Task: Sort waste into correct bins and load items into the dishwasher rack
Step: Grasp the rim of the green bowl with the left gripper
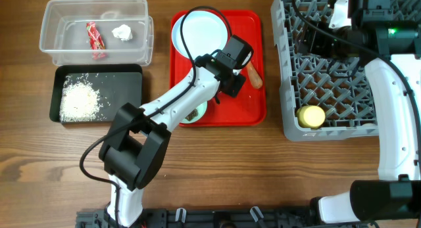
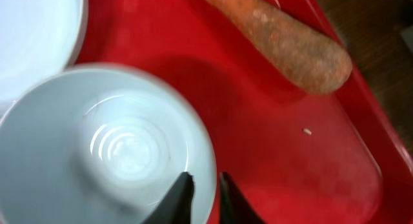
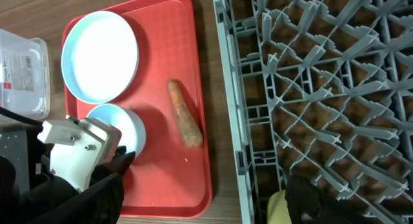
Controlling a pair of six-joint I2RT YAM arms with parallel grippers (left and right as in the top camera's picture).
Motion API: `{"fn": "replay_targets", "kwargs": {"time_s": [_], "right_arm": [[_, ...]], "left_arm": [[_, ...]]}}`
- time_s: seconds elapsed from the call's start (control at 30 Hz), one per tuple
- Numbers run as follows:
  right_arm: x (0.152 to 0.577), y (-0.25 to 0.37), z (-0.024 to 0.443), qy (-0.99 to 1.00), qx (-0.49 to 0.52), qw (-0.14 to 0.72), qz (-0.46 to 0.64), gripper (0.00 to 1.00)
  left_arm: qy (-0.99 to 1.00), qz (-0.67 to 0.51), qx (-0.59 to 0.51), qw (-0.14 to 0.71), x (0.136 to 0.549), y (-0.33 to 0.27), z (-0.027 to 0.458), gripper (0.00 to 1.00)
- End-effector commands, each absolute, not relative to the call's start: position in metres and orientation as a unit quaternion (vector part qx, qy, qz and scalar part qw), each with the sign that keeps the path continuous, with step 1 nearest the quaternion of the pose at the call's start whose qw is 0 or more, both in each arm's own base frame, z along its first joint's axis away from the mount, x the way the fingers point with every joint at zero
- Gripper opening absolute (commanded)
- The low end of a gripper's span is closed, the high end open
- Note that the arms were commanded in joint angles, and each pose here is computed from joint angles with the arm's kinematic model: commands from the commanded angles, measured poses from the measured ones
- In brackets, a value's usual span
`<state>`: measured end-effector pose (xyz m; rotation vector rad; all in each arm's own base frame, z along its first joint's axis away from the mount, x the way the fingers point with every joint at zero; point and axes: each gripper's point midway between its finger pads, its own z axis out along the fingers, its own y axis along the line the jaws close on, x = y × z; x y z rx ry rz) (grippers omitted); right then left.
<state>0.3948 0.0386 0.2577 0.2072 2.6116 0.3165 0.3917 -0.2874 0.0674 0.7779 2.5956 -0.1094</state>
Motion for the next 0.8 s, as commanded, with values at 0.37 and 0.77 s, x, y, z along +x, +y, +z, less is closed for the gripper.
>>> {"fn": "replay_targets", "kwargs": {"time_s": [0.37, 0.77], "right_arm": [[0.399, 0.037, 0.257, 0.959, 0.068, 0.254, 0.106, 0.82], [0.396, 0.037, 0.255, 0.961, 0.069, 0.247, 0.106, 0.82]], "left_arm": [[0.975, -0.003, 0.188, 0.119, 0.337, -0.234, 0.103, 0.59], [0.968, 0.002, 0.245, 0.05, 0.292, -0.223, 0.03, 0.59]]}}
